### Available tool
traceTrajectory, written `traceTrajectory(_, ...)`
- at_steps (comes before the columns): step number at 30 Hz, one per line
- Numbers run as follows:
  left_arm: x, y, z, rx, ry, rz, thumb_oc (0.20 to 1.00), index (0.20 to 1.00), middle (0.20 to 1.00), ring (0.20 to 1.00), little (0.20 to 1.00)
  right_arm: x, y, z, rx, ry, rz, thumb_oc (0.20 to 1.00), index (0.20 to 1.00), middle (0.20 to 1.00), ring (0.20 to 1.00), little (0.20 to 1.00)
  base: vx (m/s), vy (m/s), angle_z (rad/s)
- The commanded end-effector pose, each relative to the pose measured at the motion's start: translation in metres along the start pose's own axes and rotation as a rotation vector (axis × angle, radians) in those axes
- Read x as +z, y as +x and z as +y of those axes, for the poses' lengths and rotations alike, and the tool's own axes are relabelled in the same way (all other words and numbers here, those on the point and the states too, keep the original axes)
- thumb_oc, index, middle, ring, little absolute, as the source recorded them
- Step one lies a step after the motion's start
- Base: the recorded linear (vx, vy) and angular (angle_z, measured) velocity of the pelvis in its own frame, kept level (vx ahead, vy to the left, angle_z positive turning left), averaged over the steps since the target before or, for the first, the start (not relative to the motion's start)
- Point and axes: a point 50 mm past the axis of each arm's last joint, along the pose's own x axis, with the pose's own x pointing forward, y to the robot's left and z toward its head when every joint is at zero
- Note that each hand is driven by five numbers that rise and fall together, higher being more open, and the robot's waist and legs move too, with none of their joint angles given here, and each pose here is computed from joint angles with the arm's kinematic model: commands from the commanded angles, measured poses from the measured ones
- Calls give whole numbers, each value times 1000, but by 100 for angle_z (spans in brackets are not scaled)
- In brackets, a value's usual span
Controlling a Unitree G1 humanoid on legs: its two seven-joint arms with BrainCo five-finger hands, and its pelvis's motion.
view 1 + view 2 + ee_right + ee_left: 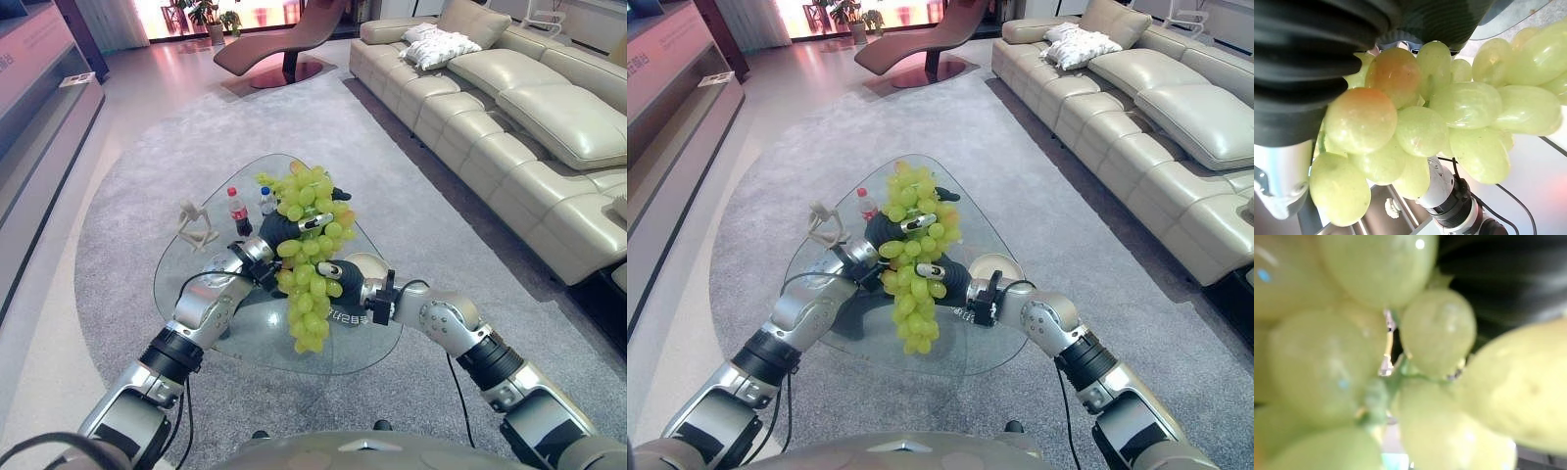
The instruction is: Pick up fruits into the plate
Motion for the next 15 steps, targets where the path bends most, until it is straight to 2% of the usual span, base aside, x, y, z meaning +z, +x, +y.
traceTrajectory(1, 14, 26, 11, 19, 96, -17, 200, 200, 200, 200, 200, 44, 37, 64, 349, -114, -150, 1000, 1000, 1000, 1000, 1000, 0, 0, 0)
traceTrajectory(2, 12, 27, 10, 11, 95, -9, 200, 200, 200, 200, 200, 46, 38, 65, 336, -110, -172, 498, 498, 498, 498, 498, 0, 0, 0)
traceTrajectory(3, 10, 28, 9, 11, 95, -5, 200, 200, 200, 200, 200, 46, 39, 64, 323, -107, -184, 200, 200, 200, 200, 200, 0, 0, 0)
traceTrajectory(15, 8, 21, 8, 32, 105, -7, 200, 200, 200, 200, 200, 47, 34, 57, 248, -98, -253, 200, 200, 200, 200, 200, 0, 0, 0)
